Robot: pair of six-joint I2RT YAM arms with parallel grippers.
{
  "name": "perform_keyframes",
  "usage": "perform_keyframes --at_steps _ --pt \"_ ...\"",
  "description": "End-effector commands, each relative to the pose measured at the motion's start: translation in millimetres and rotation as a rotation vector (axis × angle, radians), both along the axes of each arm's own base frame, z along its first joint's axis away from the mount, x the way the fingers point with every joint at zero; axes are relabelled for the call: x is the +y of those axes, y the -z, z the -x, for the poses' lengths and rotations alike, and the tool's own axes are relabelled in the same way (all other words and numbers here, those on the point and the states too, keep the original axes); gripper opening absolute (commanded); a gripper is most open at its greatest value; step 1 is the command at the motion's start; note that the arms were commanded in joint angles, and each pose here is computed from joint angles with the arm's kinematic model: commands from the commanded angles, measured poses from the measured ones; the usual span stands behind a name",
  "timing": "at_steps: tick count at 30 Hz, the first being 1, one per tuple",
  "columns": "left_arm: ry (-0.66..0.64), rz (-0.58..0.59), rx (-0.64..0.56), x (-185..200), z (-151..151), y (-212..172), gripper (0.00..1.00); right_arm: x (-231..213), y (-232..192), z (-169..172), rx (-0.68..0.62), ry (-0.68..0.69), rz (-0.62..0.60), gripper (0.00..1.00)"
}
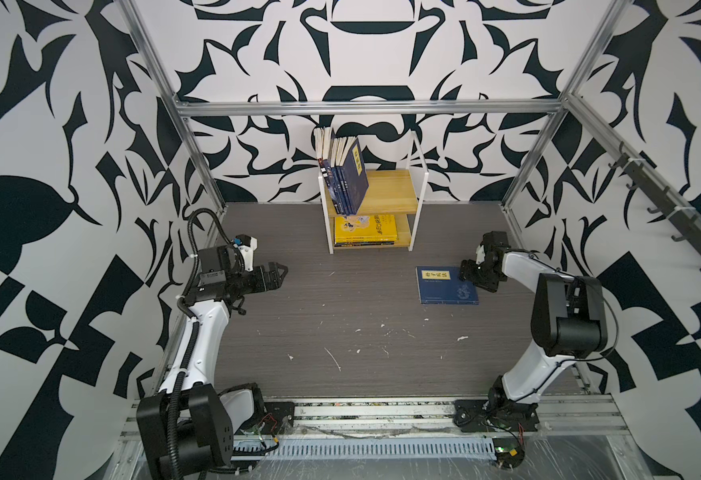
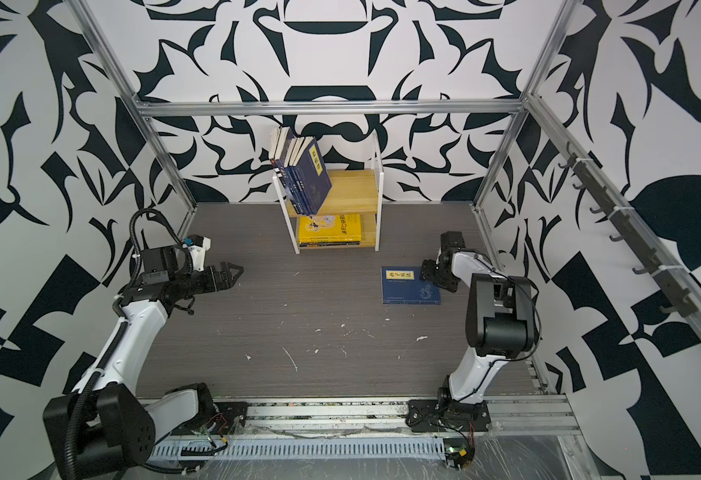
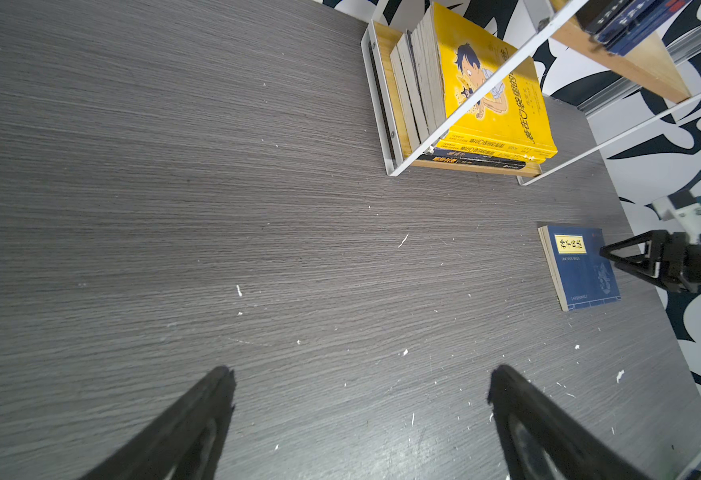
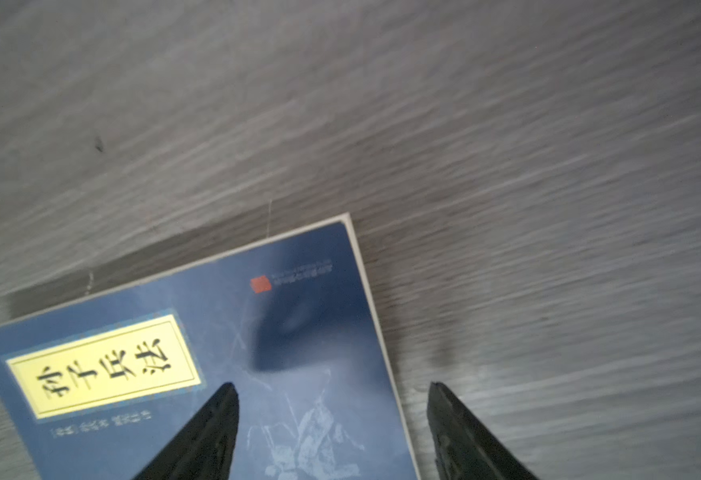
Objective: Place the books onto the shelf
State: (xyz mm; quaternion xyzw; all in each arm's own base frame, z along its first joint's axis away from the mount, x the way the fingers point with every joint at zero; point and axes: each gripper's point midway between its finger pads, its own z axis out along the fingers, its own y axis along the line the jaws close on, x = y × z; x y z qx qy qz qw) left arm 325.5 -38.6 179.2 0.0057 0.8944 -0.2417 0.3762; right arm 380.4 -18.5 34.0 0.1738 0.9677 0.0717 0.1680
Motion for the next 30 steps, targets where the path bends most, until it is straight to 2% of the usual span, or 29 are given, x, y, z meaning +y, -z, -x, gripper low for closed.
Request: perform_keyframes --at_steps 1,7,14,24,30 --pt "-0.003 0.017 -0.012 0 -3 -10 1.0 17 -6 -2 -0.032 -0.024 -0.06 0.74" --pt "-0.002 0.03 -0.006 0 -4 -8 1.0 52 18 12 0.041 -0.109 -0.084 0.74" --pt "0.013 0.017 -0.007 -1 -6 -4 1.0 109 33 22 0.053 -0.221 -0.119 0.73" --pt "0.023 0.078 0.019 -9 -8 -1 1.0 189 25 34 -0.015 -0.363 -0.087 0.73" --pt "0.039 0.085 0.033 -15 -7 6 0.98 222 38 37 -0.017 -0.414 -0.052 0.73"
